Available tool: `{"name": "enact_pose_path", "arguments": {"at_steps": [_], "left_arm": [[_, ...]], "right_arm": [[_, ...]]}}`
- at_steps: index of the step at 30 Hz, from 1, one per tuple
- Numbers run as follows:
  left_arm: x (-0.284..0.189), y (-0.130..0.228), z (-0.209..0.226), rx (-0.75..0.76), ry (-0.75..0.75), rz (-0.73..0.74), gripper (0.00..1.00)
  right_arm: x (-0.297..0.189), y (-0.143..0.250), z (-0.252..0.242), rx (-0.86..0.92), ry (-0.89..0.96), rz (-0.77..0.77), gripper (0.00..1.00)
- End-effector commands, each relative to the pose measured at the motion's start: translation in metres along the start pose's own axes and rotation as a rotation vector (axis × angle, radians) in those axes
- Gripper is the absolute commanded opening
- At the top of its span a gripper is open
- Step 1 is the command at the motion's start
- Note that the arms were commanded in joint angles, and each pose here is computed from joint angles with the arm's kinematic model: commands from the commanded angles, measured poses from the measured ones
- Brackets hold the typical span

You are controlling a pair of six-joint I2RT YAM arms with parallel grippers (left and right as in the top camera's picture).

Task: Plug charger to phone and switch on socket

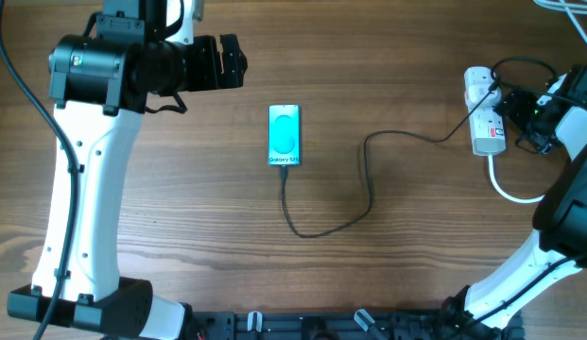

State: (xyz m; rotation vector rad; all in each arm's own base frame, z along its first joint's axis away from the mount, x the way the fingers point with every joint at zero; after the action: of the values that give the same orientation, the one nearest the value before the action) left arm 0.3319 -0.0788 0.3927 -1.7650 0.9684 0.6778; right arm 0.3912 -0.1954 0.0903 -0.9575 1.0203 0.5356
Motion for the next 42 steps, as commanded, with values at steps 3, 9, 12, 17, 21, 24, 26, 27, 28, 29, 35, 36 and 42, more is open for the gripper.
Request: {"name": "enact_pose_path", "arguments": {"at_steps": [3,9,12,17,21,24,26,27,28,29,35,36,42], "left_arm": [[0.001,0.001,0.000,0.007,-0.006,0.003,1.00],[0.001,0.001,0.000,0.007,-0.006,0.003,1.00],[0.001,0.001,0.000,0.007,-0.006,0.003,1.00],[0.001,0.001,0.000,0.007,-0.006,0.003,1.00],[0.001,0.001,0.000,0.007,-0.006,0.003,1.00],[0.001,0.001,0.000,0.007,-0.006,0.003,1.00],[0.001,0.001,0.000,0.007,-0.006,0.003,1.00],[0.001,0.001,0.000,0.006,-0.006,0.003,1.00],[0.001,0.001,0.000,0.007,-0.006,0.003,1.00],[0.001,0.001,0.000,0.007,-0.006,0.003,1.00],[0.001,0.001,0.000,0.007,-0.006,0.003,1.00],[0.001,0.001,0.000,0.007,-0.006,0.003,1.00],[0.001,0.001,0.000,0.007,-0.006,0.003,1.00]], "right_arm": [[0.029,0.033,0.022,-0.081,-0.059,0.145,1.00],[0.030,0.036,0.026,-0.105,-0.027,0.156,1.00],[0.029,0.037,0.028,-0.101,-0.052,0.162,1.00],[0.004,0.027,0.033,-0.083,-0.057,0.127,1.00],[-0.036,0.014,0.037,-0.057,-0.021,0.055,1.00],[-0.069,0.008,0.039,-0.025,0.013,0.005,1.00],[-0.090,0.007,0.043,-0.029,0.011,-0.019,1.00],[-0.102,0.007,0.044,-0.031,0.010,-0.030,1.00],[-0.112,0.008,0.046,-0.032,0.010,-0.036,1.00],[-0.120,0.010,0.046,-0.032,0.013,-0.039,1.00],[-0.199,0.033,0.055,-0.004,-0.006,-0.071,1.00],[-0.210,0.036,0.056,-0.007,-0.012,-0.086,1.00],[-0.281,0.068,0.064,-0.048,-0.064,-0.214,1.00]]}}
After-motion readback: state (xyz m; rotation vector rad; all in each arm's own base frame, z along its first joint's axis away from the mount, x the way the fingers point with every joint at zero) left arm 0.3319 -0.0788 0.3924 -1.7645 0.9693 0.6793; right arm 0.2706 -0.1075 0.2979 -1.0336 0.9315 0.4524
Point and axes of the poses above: each gripper's point midway between its finger pads, its own x axis out along the fingers, its own z axis along the line the jaws close on, y = z × x, the point moved 9 cm from there along -x, back along the fingers, and after that the axes turned 8 degrees about -x, right-handed, at the moved point
